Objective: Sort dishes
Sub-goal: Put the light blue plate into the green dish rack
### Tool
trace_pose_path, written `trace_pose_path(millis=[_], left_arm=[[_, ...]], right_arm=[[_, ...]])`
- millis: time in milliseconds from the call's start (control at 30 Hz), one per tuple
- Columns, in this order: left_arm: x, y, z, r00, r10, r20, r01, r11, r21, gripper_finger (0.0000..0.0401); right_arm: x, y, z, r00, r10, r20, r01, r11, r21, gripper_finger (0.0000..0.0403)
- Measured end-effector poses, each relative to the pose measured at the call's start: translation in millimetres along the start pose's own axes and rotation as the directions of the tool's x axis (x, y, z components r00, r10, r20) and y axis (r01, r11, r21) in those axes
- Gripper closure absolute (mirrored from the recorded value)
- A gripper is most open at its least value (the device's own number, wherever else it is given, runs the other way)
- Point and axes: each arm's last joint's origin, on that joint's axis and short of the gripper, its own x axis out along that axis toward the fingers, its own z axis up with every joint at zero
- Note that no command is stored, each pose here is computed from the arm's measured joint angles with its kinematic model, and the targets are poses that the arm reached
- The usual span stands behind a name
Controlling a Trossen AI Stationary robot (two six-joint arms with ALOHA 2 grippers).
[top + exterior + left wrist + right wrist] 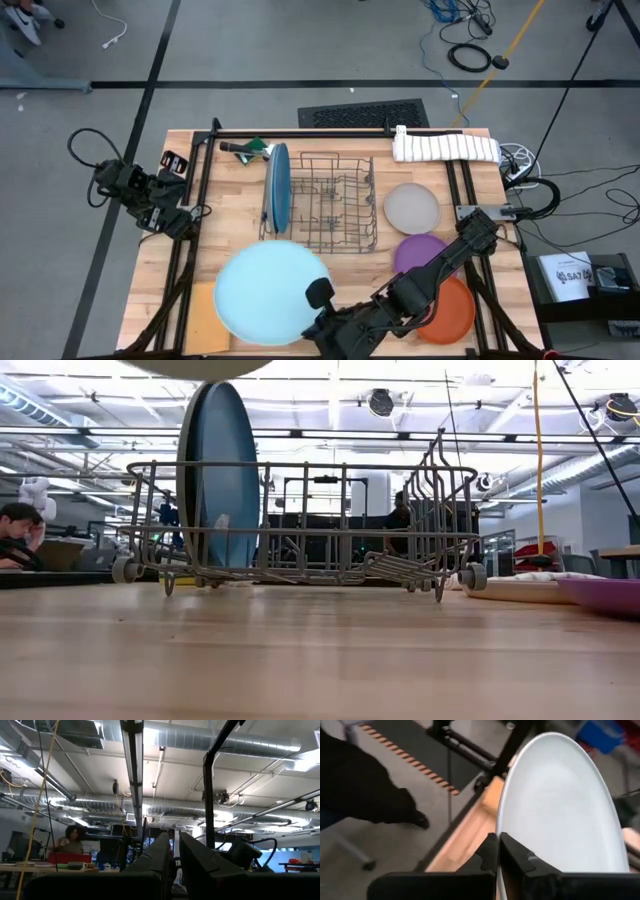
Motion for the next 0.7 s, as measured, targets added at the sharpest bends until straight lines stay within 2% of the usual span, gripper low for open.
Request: trace_pose_path(millis=[133, 233, 300, 400, 500, 700], left_arm=[[0.0, 0.0, 0.0, 1.0, -0.001, 0.0, 0.001, 1.0, 0.0, 0.0356], [0.0, 0.0, -0.1, 1.0, 0.0, -0.001, 0.0, 1.0, 0.0, 0.0356], [0.0, 0.0, 0.0, 1.0, 0.0, 0.0, 0.0, 1.0, 0.0, 0.0356], [0.0, 0.0, 0.0, 1.0, 0.0, 0.0, 0.0, 1.0, 0.0, 0.0356], [0.0, 0.0, 0.0, 1.0, 0.0, 0.0, 0.0, 1.0, 0.0, 0.0356], [0.0, 0.0, 0.0, 1.0, 0.0, 0.0, 0.0, 1.0, 0.0, 0.0356]], right_arm=[[-20.1, -4.4, 8.2, 0.996, -0.079, 0.033, 0.08, 0.997, -0.019, 0.0403], [-40.2, -6.6, 16.6, 0.977, -0.203, 0.065, 0.205, 0.978, -0.03, 0.0403], [-52.8, -6.9, 20.3, 0.949, -0.308, 0.066, 0.31, 0.95, -0.036, 0.0403], [-65.0, -8.8, 23.2, 0.876, -0.48, 0.048, 0.481, 0.876, -0.011, 0.0403], [-68.5, -15.4, 21.6, 0.774, -0.633, 0.0, 0.631, 0.772, 0.069, 0.0403], [-66.9, -32.0, 14.8, 0.649, -0.757, -0.073, 0.75, 0.62, 0.231, 0.0402]])
